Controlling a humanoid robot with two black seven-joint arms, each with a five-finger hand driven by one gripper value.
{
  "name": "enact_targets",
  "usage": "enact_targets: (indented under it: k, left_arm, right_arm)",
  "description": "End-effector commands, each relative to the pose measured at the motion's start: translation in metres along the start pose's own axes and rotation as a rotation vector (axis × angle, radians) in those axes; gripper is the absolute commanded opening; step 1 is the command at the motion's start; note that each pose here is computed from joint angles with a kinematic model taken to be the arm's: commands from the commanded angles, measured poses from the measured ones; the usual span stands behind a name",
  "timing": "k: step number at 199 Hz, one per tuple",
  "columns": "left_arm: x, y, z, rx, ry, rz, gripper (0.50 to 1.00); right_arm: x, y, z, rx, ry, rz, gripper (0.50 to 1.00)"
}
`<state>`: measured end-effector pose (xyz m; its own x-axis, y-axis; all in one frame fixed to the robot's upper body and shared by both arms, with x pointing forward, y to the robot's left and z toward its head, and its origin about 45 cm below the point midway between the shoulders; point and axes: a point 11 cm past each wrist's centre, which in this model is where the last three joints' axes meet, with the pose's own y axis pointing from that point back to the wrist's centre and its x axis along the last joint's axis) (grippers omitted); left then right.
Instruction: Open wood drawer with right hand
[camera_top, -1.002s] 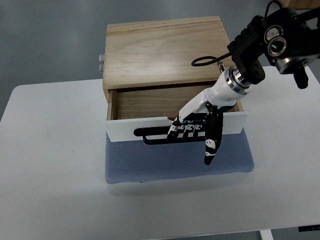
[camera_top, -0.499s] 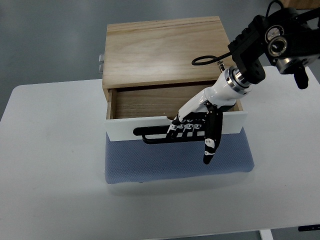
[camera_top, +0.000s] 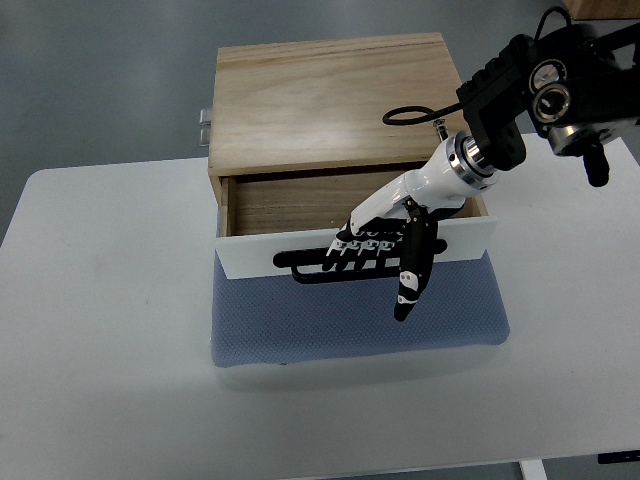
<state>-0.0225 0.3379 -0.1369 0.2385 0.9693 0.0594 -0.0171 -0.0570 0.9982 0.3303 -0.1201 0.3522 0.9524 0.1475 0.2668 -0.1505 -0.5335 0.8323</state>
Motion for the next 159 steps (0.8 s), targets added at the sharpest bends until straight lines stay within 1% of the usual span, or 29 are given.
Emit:
enact_targets:
  k: [1, 64, 112, 159]
  left_arm:
    - [0.000, 0.000, 0.000, 0.000, 0.000, 0.000, 1.000]
    - [0.000, 0.000, 0.000, 0.000, 0.000, 0.000, 1.000]
    - [0.000, 0.000, 0.000, 0.000, 0.000, 0.000, 1.000]
    - [0.000, 0.000, 0.000, 0.000, 0.000, 0.000, 1.000]
  right_arm:
    - [-0.001, 0.001, 0.000, 0.009, -0.002, -0.004, 0.944]
    - [0.001, 0.006, -0.006, 0.045, 0.001, 0.001, 0.944]
    - [0.002, 0.024, -0.022, 0.118, 0.017, -0.029, 0.944]
    - [0.021, 0.050, -0.041, 0.268, -0.087, 0.050, 0.944]
